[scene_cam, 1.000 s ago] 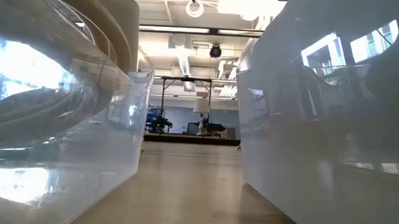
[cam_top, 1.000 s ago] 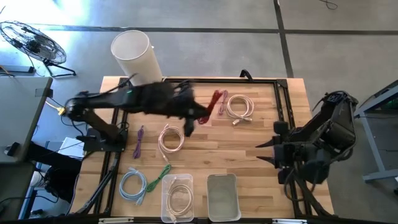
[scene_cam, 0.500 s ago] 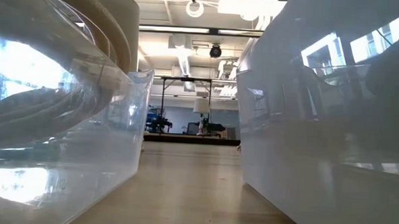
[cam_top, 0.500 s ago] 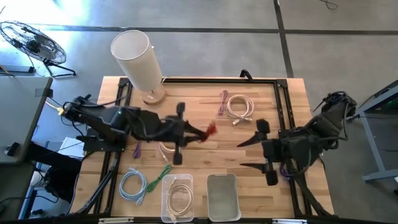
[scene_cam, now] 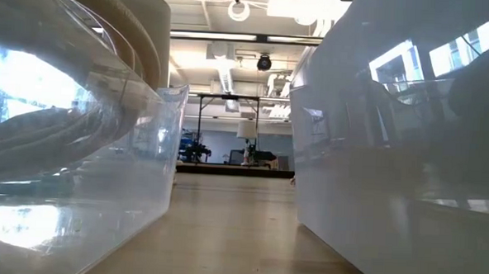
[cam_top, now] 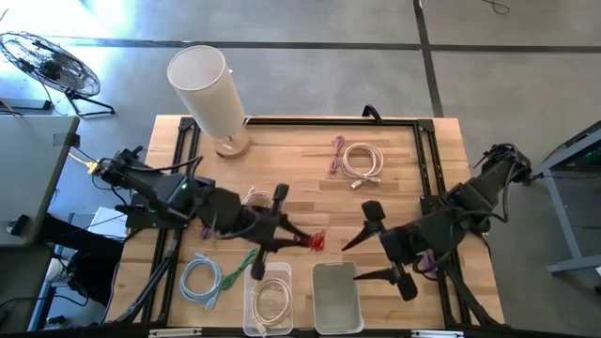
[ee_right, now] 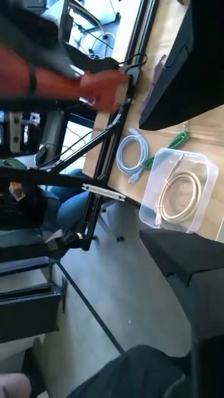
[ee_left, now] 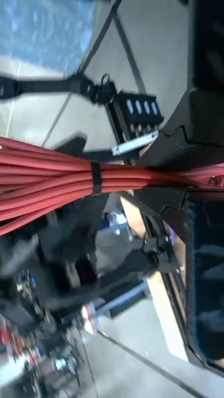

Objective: Pick & Place USB Port
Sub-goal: Put the red USB cable into the gray bin

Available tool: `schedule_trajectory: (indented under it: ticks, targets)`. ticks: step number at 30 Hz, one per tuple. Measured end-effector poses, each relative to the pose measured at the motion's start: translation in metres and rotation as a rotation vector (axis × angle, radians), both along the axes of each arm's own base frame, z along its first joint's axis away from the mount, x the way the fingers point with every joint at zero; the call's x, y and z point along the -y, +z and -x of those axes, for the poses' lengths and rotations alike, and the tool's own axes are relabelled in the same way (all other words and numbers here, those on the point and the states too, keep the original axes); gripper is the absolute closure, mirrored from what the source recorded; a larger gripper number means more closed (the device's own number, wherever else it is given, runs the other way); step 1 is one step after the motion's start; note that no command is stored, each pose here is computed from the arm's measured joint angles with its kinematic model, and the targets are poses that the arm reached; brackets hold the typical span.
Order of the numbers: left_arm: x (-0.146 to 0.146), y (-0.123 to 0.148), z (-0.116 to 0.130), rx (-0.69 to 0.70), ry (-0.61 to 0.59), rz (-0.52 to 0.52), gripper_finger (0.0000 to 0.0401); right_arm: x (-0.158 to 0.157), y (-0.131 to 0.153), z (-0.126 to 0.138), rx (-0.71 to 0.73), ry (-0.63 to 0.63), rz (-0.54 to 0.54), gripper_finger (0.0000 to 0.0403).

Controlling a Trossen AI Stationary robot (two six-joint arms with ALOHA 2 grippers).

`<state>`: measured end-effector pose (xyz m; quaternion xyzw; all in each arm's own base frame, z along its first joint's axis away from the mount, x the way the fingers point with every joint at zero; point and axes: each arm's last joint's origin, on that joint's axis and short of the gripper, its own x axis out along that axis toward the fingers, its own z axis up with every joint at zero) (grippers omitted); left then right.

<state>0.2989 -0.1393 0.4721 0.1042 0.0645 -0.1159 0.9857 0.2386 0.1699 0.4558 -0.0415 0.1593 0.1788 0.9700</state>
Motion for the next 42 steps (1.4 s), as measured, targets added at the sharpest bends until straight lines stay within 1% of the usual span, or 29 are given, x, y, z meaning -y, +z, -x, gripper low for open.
schedule_trajectory:
  ticks: [6, 10, 13, 16, 20, 25, 29, 34, 38, 42]
  targets:
    - [0.018, 0.005, 0.017, 0.009, -0.086, 0.010, 0.0379, 0.004, 0.000, -0.002, 0.005, -0.113, 0.002, 0.0139]
    - [0.024, 0.008, 0.024, 0.033, -0.068, -0.026, 0.0380, 0.007, 0.004, -0.007, 0.062, -0.161, -0.007, 0.0139]
    - [0.024, 0.011, 0.024, 0.065, -0.025, -0.054, 0.0380, 0.007, 0.010, -0.009, 0.122, -0.154, -0.011, 0.0139]
    - [0.024, 0.017, 0.024, 0.128, -0.020, -0.060, 0.0380, 0.007, 0.014, -0.009, 0.170, -0.139, 0.011, 0.0139]
    - [0.026, 0.025, 0.019, 0.237, -0.011, -0.040, 0.0380, 0.006, 0.018, -0.010, 0.234, -0.111, 0.087, 0.0139]
    - [0.024, 0.026, 0.013, 0.266, 0.003, -0.025, 0.0380, 0.007, 0.022, -0.011, 0.289, -0.115, 0.149, 0.0139]
    - [0.024, 0.019, 0.002, 0.249, 0.027, -0.016, 0.0380, 0.010, 0.024, -0.014, 0.312, -0.108, 0.146, 0.0139]
    - [0.028, 0.004, -0.016, 0.211, 0.012, -0.030, 0.0380, 0.011, 0.025, -0.015, 0.323, -0.078, 0.133, 0.0139]
    - [0.029, 0.001, -0.019, 0.204, 0.001, -0.026, 0.0380, 0.011, 0.026, -0.015, 0.325, -0.059, 0.125, 0.0139]
    - [0.025, 0.002, -0.021, 0.207, 0.013, -0.025, 0.0380, 0.010, 0.026, -0.014, 0.320, -0.027, 0.093, 0.0139]
